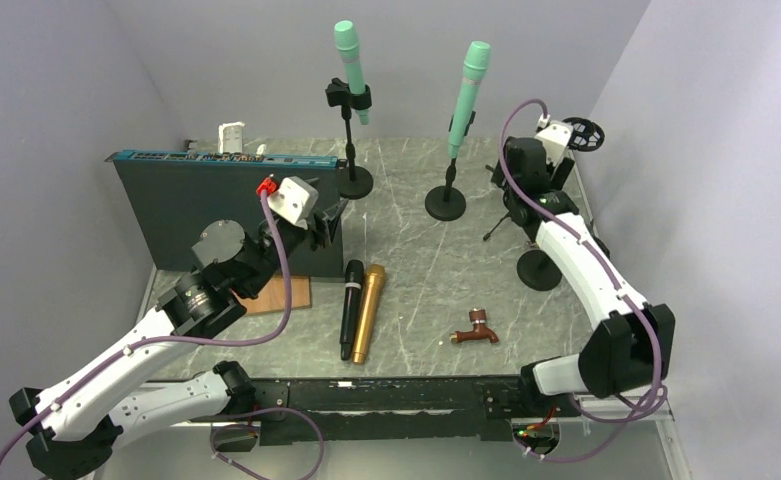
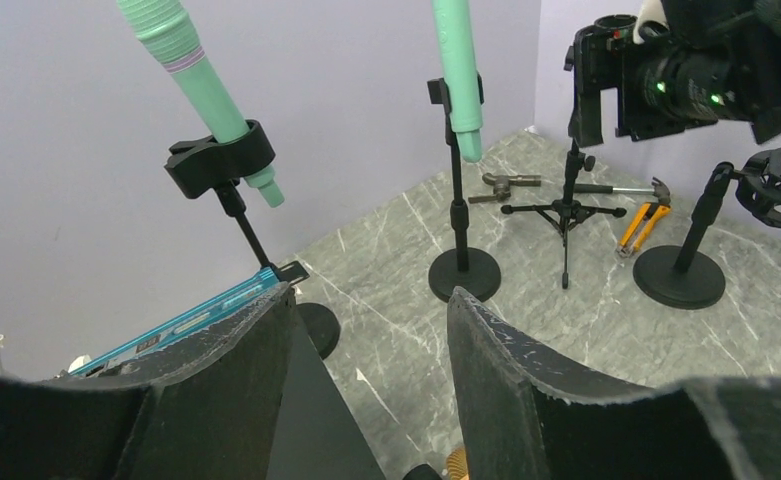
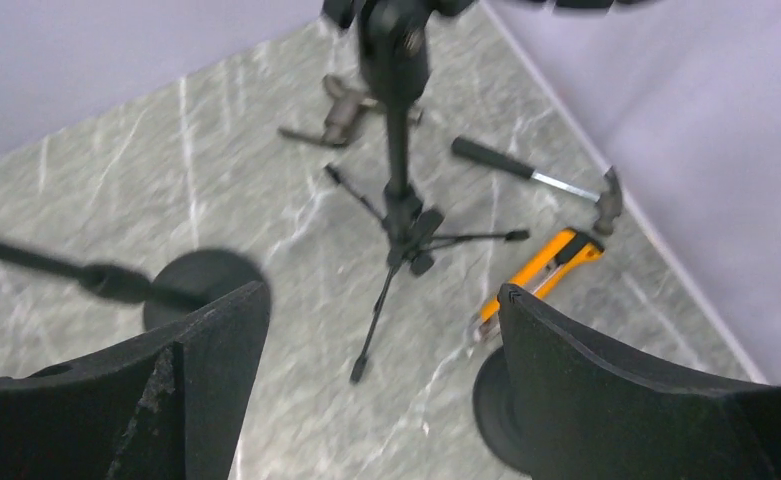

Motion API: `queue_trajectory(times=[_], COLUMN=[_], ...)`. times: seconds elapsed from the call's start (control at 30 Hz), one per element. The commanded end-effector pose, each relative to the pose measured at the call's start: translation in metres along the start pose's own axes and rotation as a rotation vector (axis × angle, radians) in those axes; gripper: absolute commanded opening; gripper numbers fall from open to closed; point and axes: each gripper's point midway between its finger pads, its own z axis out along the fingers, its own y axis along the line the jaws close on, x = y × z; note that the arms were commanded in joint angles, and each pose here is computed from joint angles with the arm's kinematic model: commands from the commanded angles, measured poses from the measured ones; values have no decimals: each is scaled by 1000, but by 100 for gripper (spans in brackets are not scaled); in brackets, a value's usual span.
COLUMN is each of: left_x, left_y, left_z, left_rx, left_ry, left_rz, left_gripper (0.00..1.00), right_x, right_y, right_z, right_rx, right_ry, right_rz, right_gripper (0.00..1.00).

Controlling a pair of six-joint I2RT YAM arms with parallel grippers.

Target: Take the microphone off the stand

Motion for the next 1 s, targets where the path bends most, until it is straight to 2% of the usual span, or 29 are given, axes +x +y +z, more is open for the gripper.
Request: queue_trajectory(times=[0.0,0.3,0.53,0.63,0.8,0.97], left_x=[-15,-11,-9,-9,-9,-11], left_y=[6,10,9,10,7,6], left_z=[-3,-2,-1,0,0,0], left_rx=[-28,-53,-53,-57,-45,-39], left_ry=[-51,-45,-39,-36,-37,-42], left_rz=[2,27,37,41,37,30], left_gripper=[62,63,62,62,61,60], right_x=[-43,-45,-27,-22,-6,7], right_y=[-19,6,9,10,15,11], right_z=[28,87,110,112,114,106], right_rx=[88,-11,-15,-26,-75,-89], right_ry=[-93,-109,-84,-103,-84,-48], right_rz=[-9,-121,-172,-161,-165,-163], right_gripper=[86,77,59,54,34,18])
